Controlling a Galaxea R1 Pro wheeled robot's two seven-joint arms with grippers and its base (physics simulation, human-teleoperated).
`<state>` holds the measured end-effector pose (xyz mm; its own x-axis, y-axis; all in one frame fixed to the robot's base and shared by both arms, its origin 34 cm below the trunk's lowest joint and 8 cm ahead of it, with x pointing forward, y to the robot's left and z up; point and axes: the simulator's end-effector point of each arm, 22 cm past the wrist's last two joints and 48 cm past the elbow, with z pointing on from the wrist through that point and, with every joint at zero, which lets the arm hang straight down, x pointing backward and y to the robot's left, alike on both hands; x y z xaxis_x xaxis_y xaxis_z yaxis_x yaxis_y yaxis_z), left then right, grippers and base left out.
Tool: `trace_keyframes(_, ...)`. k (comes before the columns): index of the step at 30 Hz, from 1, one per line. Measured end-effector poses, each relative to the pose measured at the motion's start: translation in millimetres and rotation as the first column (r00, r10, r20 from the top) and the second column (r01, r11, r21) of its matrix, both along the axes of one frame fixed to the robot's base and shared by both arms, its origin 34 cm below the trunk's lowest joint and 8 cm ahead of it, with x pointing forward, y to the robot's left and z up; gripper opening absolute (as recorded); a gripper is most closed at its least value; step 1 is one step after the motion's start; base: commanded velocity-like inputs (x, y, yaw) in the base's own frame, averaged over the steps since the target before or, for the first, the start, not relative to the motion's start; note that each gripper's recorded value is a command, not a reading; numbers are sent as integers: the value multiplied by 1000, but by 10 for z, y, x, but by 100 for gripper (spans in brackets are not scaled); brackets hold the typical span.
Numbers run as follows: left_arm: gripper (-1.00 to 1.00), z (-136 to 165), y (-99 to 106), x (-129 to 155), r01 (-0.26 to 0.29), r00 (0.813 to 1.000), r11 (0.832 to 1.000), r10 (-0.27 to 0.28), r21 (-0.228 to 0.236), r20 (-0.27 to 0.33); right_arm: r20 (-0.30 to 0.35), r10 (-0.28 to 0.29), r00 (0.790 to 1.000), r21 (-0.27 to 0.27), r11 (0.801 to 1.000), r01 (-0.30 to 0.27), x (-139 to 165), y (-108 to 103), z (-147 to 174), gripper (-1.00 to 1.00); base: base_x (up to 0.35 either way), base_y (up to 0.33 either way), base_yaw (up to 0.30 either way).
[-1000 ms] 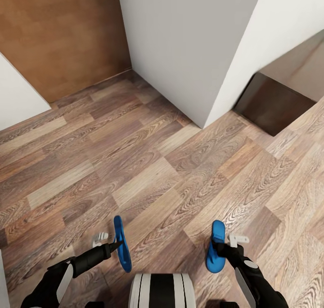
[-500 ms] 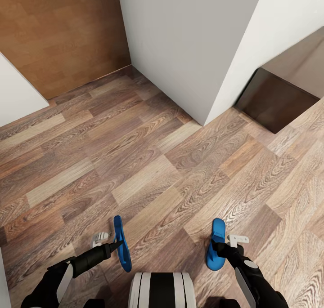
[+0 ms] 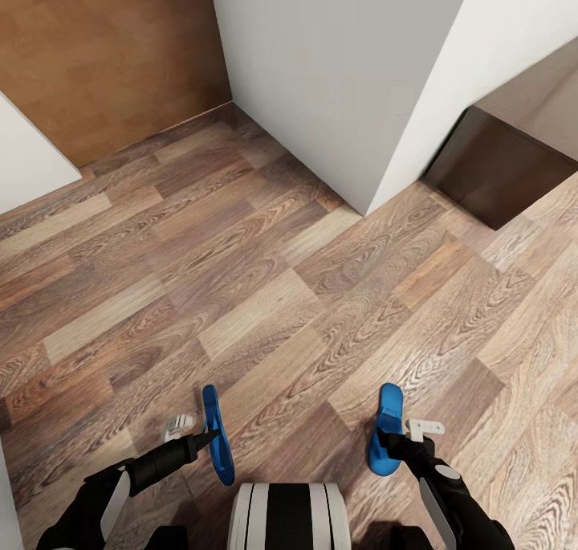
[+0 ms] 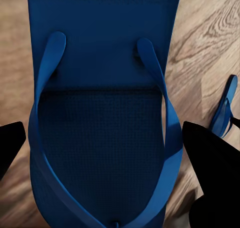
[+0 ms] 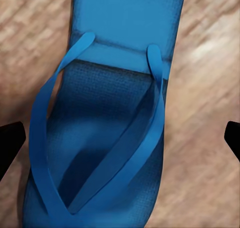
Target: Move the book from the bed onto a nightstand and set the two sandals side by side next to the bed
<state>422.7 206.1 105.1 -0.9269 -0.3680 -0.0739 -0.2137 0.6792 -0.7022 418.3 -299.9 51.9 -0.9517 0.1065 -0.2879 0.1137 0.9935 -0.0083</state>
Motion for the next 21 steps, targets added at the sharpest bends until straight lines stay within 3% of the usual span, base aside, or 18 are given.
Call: trace_keyframes(21,-100,-1,1,-1,1,1000,1000,-1,1,0,0,0,1000,0,1000,0,0,1,0,100,0,27,0)
